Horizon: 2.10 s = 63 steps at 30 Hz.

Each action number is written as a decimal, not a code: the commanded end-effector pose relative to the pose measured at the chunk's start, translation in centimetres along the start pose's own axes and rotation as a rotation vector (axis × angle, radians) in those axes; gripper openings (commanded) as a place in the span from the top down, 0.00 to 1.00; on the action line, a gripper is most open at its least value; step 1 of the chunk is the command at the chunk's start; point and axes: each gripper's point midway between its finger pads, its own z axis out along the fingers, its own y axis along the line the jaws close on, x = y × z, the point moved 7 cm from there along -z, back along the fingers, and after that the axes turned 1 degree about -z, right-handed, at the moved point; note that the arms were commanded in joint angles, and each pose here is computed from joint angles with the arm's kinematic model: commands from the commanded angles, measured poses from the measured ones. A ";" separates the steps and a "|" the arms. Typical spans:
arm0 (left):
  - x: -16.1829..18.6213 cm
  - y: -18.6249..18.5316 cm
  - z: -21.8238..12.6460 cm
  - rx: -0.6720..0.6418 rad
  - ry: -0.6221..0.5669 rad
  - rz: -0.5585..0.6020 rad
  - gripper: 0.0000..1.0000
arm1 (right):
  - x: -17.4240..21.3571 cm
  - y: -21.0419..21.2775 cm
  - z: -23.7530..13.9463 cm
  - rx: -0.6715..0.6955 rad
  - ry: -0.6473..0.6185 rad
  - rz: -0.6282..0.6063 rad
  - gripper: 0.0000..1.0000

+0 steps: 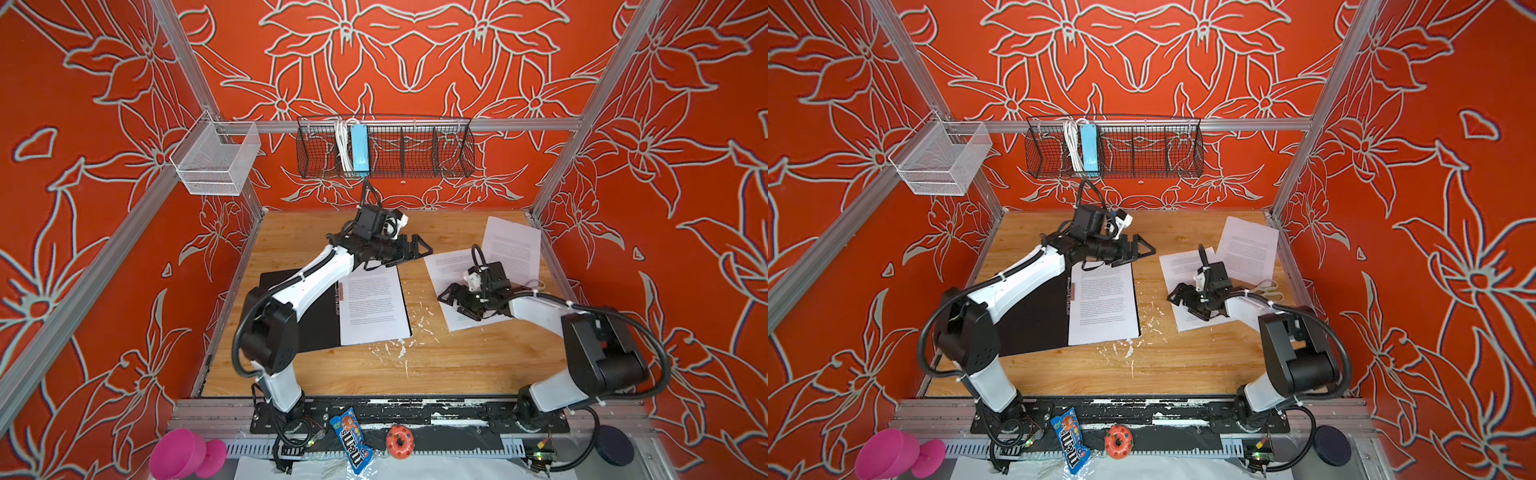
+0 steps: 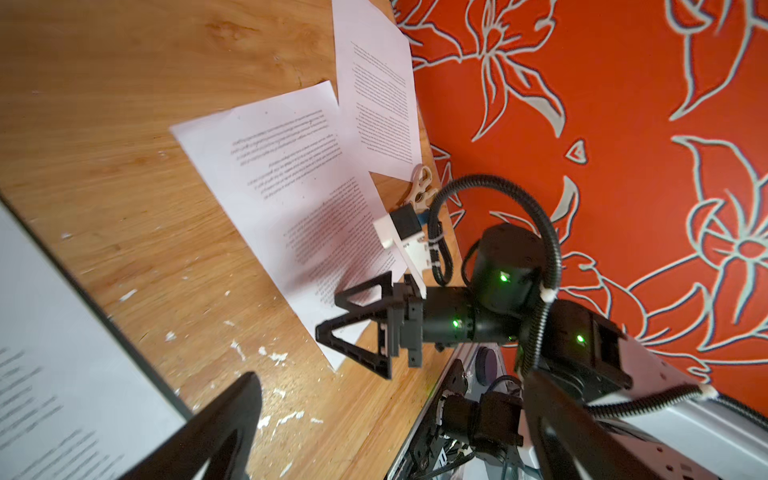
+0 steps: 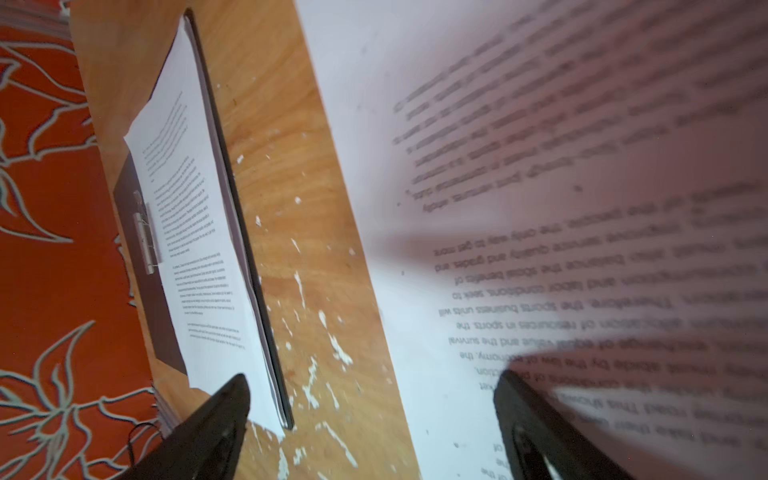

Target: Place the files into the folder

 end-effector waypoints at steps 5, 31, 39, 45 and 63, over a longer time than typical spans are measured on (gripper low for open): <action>-0.1 1.7 8.3 -0.019 0.189 0.003 0.02 | 2.8 -5.1 -4.7 0.168 -0.045 0.255 0.08; 2.7 9.5 18.9 -0.116 0.386 -0.039 0.02 | 3.7 -6.6 -8.0 0.342 -0.202 0.269 0.02; 4.3 13.7 16.8 -0.224 0.385 -0.137 0.02 | 2.1 -6.6 -6.3 0.320 -0.190 0.250 0.03; 6.8 14.3 15.2 -0.243 0.402 -0.174 0.02 | -0.5 -5.9 -4.5 0.259 -0.190 0.236 0.03; 8.1 16.5 13.8 -0.398 0.291 -0.350 0.02 | -11.6 1.3 -4.5 0.332 -0.309 0.092 0.02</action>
